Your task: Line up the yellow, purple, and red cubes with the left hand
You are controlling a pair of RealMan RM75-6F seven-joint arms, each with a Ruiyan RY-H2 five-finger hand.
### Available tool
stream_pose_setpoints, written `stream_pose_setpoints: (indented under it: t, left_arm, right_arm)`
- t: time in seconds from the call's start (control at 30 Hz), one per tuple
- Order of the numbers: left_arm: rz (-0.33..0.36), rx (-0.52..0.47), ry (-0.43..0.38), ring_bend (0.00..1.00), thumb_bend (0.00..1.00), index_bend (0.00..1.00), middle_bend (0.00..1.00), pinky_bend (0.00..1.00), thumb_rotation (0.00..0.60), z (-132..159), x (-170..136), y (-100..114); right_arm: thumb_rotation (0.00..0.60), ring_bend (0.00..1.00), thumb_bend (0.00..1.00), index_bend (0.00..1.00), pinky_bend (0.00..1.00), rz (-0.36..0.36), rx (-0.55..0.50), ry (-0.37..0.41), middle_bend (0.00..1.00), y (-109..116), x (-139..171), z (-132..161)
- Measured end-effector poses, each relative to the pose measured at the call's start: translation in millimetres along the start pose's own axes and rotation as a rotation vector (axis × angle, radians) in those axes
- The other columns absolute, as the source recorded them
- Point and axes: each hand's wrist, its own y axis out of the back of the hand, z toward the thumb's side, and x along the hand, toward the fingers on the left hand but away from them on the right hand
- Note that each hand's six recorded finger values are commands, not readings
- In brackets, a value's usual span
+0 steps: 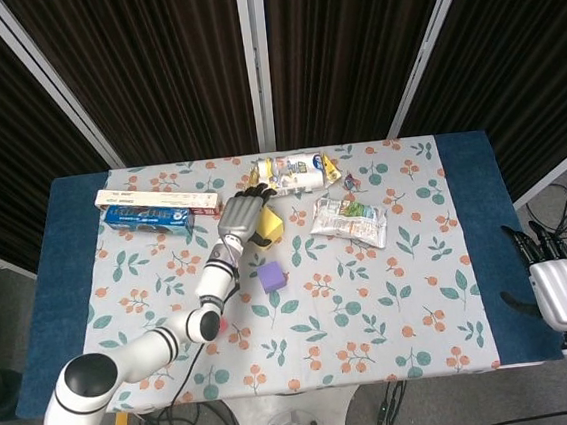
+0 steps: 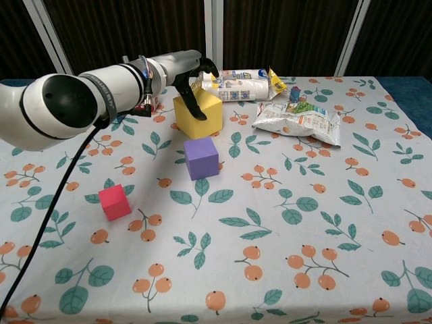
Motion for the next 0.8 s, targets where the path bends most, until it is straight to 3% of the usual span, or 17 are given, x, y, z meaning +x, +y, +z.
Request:
stream_pose_setpoints:
  t: [0.23,0.5,0.8]
  left_arm:
    - [0.011,0.010,0.033,0.15,0.00,0.23,0.20,0.22,0.600,-13.9,1.1,6.5]
    - [-0.045,0.014,0.057,0.17,0.00,0.23,0.21,0.22,0.600,-27.8,-0.4,4.8]
    - [-0.041,0.024,0.043,0.34,0.02,0.34,0.46,0.22,0.600,-28.4,-2.7,7.1]
  right_arm:
    - [0.600,0.02,0.06,0.08,0.14,0.003,-0.003,0.005,0.18,-1.1,-0.6,1.7]
    - [0.600,0.02,0.06,0.08,0.14,-0.005,-0.002,0.000,0.18,1.2,2.2,0.7]
    - [0.600,0.02,0.07,0.08,0.14,-0.011,-0.005,-0.004,0.18,2.3,4.4,0.1]
